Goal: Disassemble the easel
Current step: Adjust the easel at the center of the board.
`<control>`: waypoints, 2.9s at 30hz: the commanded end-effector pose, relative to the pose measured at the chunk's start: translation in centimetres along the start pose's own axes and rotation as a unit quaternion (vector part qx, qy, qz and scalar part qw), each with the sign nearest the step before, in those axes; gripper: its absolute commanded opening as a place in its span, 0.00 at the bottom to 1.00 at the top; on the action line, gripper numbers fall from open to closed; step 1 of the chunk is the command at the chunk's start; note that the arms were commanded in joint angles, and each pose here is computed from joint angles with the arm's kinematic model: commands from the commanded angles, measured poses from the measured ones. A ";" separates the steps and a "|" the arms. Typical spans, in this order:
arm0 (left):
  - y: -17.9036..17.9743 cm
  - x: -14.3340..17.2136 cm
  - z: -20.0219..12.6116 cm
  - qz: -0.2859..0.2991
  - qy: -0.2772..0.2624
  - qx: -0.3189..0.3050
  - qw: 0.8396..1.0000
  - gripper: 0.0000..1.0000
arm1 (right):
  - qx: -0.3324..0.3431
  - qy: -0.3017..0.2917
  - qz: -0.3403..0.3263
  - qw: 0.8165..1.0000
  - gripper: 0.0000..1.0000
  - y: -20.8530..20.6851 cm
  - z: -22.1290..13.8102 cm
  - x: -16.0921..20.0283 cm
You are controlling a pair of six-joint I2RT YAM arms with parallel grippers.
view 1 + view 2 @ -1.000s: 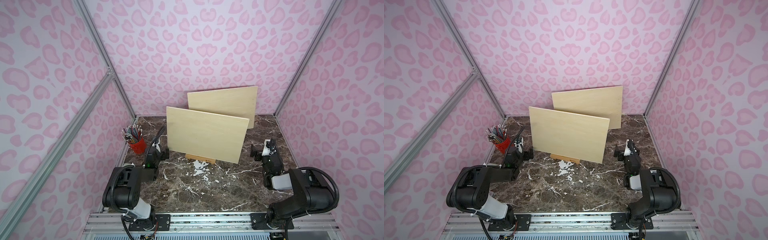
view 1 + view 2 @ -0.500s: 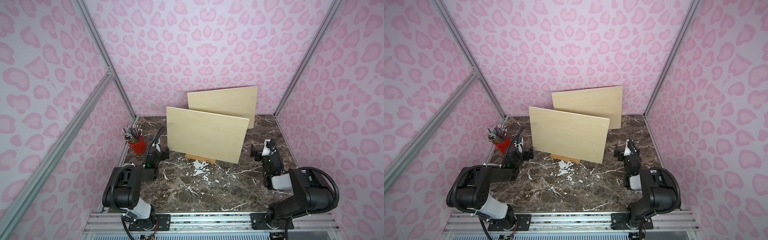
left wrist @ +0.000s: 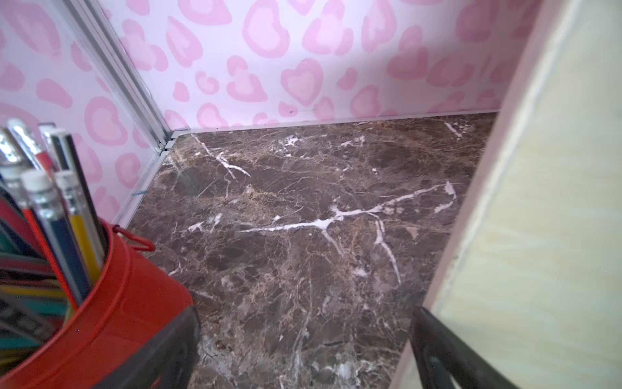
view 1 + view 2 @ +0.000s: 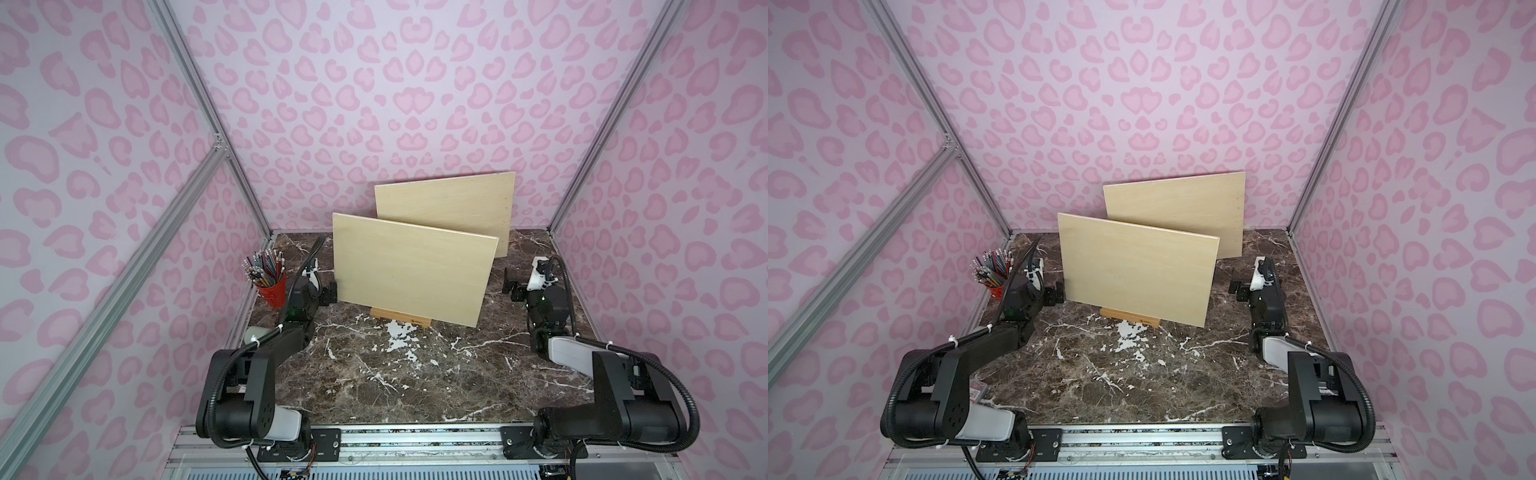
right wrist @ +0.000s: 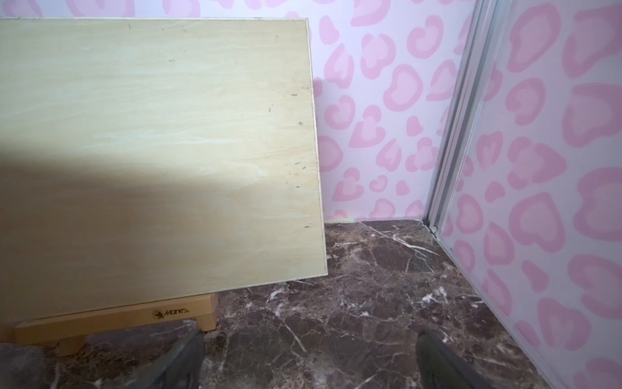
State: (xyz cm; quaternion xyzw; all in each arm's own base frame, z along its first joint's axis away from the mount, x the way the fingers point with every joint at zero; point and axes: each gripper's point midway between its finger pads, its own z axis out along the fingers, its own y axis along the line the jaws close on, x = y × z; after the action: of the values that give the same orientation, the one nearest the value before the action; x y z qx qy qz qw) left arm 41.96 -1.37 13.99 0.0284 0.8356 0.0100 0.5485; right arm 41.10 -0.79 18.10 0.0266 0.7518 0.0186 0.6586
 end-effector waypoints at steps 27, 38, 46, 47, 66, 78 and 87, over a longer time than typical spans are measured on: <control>-4.9 1.8 -7.5 -0.049 0.147 0.107 0.982 0.95 | -0.201 0.171 0.058 0.963 0.95 12.9 -12.1 5.0; -5.9 1.0 -8.3 -0.048 0.138 0.129 0.981 0.97 | -0.163 0.148 0.037 0.975 0.96 11.5 -7.9 4.7; -6.4 0.8 -9.2 -0.056 0.141 0.143 0.978 0.98 | -0.147 0.153 0.030 0.977 0.96 10.4 -5.8 4.2; -6.4 0.8 -9.4 -0.056 0.142 0.143 0.978 0.98 | -0.146 0.152 0.029 0.977 0.96 10.2 -5.6 4.1; -6.4 0.4 -11.5 -0.057 0.146 0.150 0.976 1.00 | -0.126 0.156 0.021 0.979 0.96 9.3 -0.2 2.8; -6.6 -0.7 -13.1 -0.045 0.129 0.166 0.977 1.00 | -0.132 0.167 0.019 0.977 0.97 10.0 2.4 2.6; -5.0 -6.6 -14.7 -0.044 0.058 0.202 0.977 1.00 | -0.192 0.192 0.020 0.962 0.99 11.5 -2.1 1.6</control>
State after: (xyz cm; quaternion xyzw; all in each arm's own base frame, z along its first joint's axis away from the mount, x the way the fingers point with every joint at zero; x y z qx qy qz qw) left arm 30.98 -5.80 24.04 0.0697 0.8676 -0.1519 0.4683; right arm 40.80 10.05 18.36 -0.0716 0.8347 0.1607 0.5219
